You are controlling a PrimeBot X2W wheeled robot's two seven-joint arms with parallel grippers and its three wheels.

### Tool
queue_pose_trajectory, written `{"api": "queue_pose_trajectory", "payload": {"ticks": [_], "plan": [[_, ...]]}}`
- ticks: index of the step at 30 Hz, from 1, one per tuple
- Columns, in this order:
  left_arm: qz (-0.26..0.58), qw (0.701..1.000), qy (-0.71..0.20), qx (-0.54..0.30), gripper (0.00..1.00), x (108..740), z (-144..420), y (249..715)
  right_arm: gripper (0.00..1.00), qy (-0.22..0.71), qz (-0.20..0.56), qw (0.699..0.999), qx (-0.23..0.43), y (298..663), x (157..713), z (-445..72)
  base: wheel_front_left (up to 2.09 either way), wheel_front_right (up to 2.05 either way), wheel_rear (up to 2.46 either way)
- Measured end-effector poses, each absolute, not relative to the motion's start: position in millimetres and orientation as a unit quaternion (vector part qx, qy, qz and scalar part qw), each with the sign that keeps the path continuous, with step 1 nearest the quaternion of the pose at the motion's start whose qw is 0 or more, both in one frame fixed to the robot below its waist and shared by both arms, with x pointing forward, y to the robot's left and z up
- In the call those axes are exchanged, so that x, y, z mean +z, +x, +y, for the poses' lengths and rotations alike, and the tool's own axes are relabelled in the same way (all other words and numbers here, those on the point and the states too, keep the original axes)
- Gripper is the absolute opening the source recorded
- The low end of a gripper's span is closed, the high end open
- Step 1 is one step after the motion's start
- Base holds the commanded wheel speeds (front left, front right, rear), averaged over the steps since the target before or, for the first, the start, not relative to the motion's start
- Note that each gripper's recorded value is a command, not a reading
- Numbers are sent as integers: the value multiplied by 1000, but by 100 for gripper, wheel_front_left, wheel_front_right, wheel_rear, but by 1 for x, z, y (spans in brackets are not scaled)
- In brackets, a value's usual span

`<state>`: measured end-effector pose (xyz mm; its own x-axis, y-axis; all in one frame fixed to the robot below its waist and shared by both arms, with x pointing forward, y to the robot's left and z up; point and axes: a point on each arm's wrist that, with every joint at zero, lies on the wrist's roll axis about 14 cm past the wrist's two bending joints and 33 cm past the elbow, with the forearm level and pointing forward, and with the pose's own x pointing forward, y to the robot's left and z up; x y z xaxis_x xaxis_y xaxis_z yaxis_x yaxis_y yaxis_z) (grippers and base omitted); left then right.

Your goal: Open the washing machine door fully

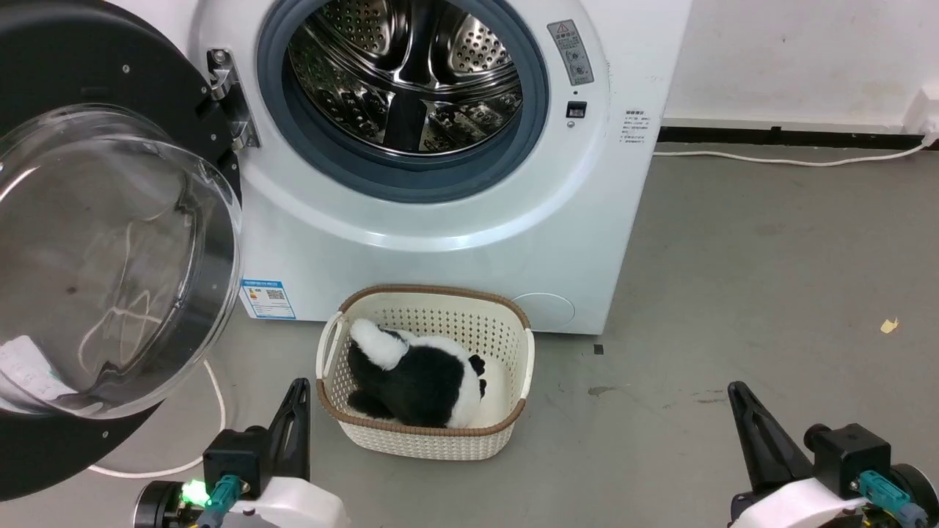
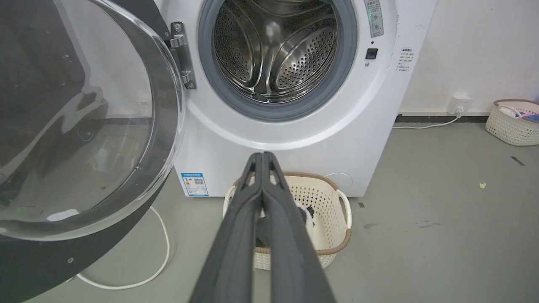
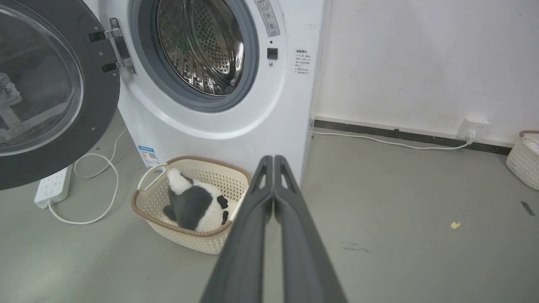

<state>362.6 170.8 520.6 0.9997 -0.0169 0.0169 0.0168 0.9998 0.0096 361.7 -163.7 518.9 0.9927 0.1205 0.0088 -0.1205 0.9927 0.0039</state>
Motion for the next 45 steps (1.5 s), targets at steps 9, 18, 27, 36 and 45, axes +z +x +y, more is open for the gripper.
{"api": "queue_pose_trajectory", "payload": {"ticks": [9,18,27,36,45], "plan": [[-3,1000,8,-10,0,520,170,364,0,-3,2,998,61,363,518,-163,0,0,0],[2,1000,15,-7,0,520,174,366,0,-12,2,998,62,365,521,-163,0,0,0],[3,1000,20,-3,0,522,177,368,0,-17,6,998,63,366,520,-162,0,0,0],[9,1000,21,-1,0,521,177,369,0,-22,9,998,64,369,522,-161,0,0,0],[9,1000,21,2,0,522,178,369,0,-22,9,998,65,369,522,-161,0,0,0]]}}
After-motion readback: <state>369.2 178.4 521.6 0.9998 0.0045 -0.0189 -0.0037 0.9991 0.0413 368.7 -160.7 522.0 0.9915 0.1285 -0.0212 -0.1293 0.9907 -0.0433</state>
